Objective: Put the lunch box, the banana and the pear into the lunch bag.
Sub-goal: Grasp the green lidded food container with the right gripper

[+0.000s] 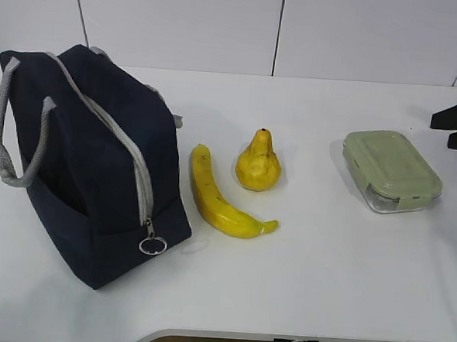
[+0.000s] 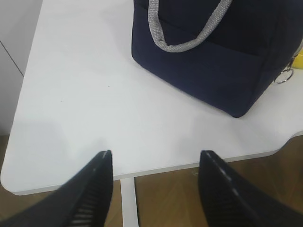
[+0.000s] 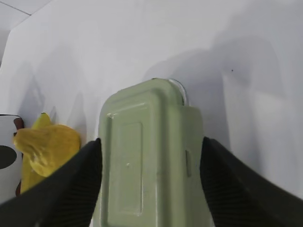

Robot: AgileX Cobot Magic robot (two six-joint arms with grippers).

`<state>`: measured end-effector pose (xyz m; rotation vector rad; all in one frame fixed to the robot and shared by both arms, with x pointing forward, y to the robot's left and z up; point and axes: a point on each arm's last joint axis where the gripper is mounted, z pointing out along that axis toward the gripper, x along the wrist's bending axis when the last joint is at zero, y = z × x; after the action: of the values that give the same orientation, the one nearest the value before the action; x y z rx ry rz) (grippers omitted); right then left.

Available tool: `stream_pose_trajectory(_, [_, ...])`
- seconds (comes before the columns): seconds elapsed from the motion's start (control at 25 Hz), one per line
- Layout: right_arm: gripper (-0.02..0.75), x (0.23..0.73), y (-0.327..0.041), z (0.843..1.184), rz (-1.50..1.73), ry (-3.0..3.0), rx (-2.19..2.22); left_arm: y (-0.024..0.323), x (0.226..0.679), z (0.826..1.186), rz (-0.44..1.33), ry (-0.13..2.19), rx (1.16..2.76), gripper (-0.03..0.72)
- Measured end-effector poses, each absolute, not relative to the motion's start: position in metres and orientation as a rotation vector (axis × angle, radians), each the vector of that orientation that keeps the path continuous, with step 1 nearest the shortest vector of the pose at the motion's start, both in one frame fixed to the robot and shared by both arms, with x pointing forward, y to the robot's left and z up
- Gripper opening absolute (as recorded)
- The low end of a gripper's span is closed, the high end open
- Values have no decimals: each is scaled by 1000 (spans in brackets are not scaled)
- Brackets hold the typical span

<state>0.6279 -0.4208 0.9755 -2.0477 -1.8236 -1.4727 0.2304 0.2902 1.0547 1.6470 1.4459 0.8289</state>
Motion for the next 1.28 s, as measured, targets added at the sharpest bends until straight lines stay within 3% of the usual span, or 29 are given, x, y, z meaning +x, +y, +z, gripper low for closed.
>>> stream_pose_trajectory(0.48, [584, 638, -422, 942, -1524, -1715, -2002, 290, 230, 1055, 829, 1446, 1647, 434])
stream_pose_trajectory(1.28, [587, 643, -425, 937, -1600, -1674, -2019, 290, 230, 1055, 829, 1446, 1647, 434])
